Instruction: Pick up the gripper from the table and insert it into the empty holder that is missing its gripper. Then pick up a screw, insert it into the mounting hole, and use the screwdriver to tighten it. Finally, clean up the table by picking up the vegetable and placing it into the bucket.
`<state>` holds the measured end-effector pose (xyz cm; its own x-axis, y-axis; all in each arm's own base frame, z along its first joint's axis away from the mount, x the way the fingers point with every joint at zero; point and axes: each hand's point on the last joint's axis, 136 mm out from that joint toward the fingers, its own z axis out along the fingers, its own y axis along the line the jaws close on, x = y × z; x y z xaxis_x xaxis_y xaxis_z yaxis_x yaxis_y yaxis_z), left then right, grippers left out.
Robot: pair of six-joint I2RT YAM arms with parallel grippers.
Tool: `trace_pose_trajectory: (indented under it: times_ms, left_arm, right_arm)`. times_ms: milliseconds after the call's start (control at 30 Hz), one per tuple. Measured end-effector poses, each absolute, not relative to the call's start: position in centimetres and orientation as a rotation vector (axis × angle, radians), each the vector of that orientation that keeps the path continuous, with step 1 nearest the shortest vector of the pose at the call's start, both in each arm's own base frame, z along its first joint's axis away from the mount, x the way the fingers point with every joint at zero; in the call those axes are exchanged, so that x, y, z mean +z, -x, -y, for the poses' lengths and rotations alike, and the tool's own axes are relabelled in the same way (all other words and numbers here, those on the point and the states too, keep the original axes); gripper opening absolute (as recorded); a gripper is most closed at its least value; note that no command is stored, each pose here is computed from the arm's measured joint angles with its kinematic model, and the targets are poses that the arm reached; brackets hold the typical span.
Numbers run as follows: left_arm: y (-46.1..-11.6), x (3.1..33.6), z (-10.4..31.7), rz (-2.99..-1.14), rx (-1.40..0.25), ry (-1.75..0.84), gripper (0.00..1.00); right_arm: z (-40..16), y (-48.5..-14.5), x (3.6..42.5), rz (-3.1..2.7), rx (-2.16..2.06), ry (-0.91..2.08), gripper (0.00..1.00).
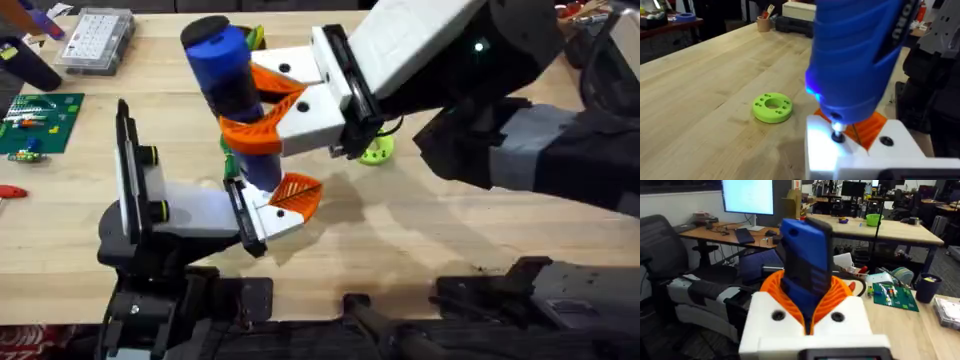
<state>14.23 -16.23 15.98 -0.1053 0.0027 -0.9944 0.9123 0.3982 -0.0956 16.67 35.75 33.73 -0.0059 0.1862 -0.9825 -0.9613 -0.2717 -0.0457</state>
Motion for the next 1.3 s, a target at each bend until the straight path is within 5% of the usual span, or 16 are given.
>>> trace_pose_trajectory:
  times_ms: [467, 833, 1300]
  left_arm:
    - [-14.2, 16.0, 16.2, -1.467, -0.958, -0.867, 0.014]
    - [-14.3, 16.0, 16.2, -1.467, -0.957, -0.866, 0.014]
    - [-14.3, 16.0, 16.2, -1.467, -0.957, -0.866, 0.014]
  right_arm:
    - [-36.5, -17.5, 34.6, -1.017, 1.547, 1.251, 0.033]
    - [-37.1, -17.7, 41.9, -0.901, 1.426, 1.360, 0.032]
    - [-33.5, -23.9, 32.4, -1.448, 1.228, 1.370, 0.033]
